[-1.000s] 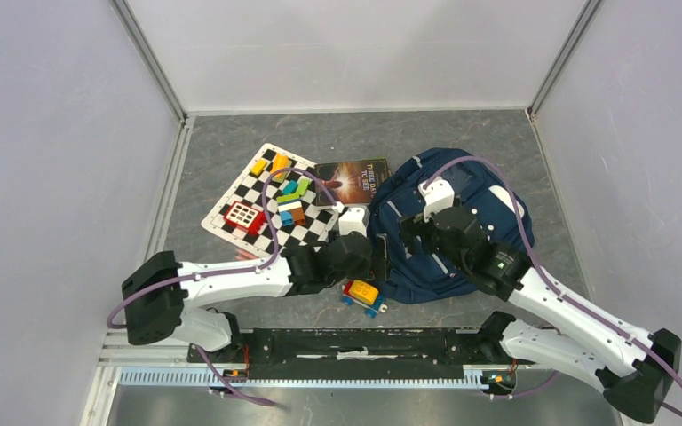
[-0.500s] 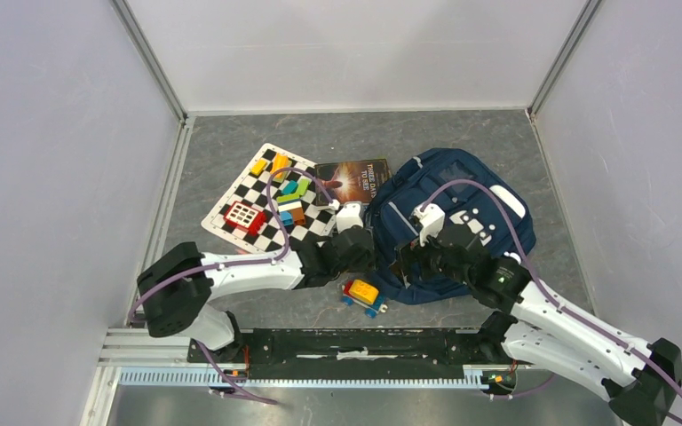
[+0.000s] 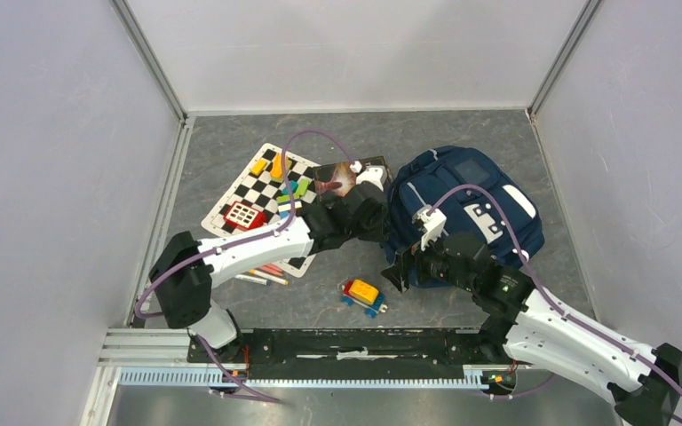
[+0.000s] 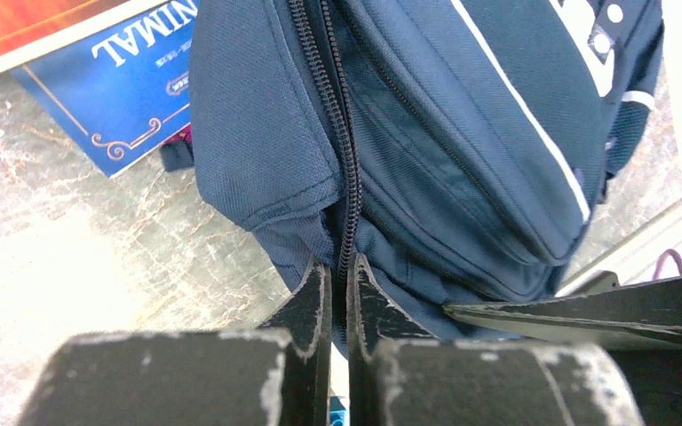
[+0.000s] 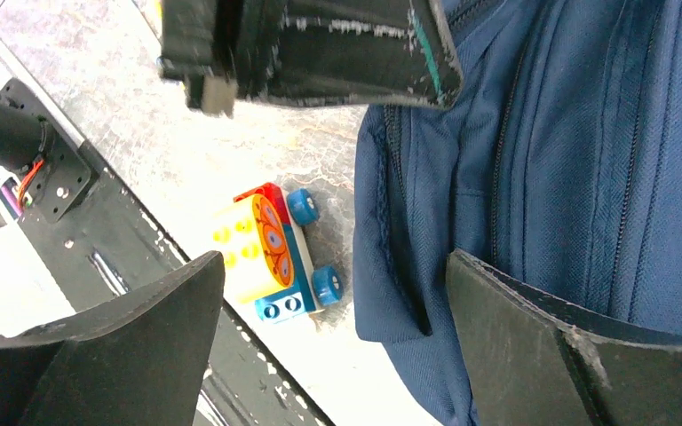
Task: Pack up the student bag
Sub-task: Unzip the student bag at the center of the board.
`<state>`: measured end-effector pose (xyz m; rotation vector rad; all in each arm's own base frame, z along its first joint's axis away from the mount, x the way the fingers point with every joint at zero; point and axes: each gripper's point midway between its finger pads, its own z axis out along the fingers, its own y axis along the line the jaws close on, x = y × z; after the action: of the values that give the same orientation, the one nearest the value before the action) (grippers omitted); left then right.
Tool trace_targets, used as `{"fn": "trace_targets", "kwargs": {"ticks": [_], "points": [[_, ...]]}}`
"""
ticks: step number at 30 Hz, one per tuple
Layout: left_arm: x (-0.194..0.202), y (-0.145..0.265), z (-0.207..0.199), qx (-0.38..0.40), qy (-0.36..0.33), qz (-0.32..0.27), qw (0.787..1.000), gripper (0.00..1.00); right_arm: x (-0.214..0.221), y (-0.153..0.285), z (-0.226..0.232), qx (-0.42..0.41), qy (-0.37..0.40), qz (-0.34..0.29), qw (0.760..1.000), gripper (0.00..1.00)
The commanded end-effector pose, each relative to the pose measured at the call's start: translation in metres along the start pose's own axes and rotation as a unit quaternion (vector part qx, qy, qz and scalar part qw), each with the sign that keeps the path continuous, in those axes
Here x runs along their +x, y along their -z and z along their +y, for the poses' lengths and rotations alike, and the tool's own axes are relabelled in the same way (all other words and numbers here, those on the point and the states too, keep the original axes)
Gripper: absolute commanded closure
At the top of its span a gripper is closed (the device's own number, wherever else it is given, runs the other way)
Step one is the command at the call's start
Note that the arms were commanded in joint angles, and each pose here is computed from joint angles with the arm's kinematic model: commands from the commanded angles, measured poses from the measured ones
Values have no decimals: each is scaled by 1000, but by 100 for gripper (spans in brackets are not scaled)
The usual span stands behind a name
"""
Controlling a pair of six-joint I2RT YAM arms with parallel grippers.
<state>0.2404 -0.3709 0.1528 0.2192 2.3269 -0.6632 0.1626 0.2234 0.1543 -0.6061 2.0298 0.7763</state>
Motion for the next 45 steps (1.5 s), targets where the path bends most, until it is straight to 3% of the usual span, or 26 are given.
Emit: {"fn": "trace_targets", "kwargs": {"ticks": [1, 6, 12, 17, 23, 33, 39, 45], "points": [[-40, 12, -28, 63, -30, 5, 998, 98, 5, -1, -13, 43, -43, -5, 998, 2], [-64, 11, -31, 97, -25, 8, 995, 98, 14, -3, -16, 55, -79, -2, 995, 4], [-69, 7, -31, 121, -28, 15, 992, 98, 12, -3, -13, 53, -146, -44, 987, 14], [-68, 5, -21, 120, -34, 20, 992, 98, 22, -8, -16, 72, -183, -65, 978, 31], [-63, 3, -13, 124, -56, 23, 990, 98, 21, 0, -14, 89, -202, -87, 972, 35], [-84, -3, 6, 116, -29, -4, 993, 98, 30, 14, -10, 88, -118, -24, 989, 41], [-100, 0, 2, 128, -41, -14, 991, 98, 16, 18, -26, 133, -12, -12, 991, 22], [-112, 0, 3, 121, -66, -20, 990, 98, -19, 20, -32, 177, 78, 0, 981, 19]]}}
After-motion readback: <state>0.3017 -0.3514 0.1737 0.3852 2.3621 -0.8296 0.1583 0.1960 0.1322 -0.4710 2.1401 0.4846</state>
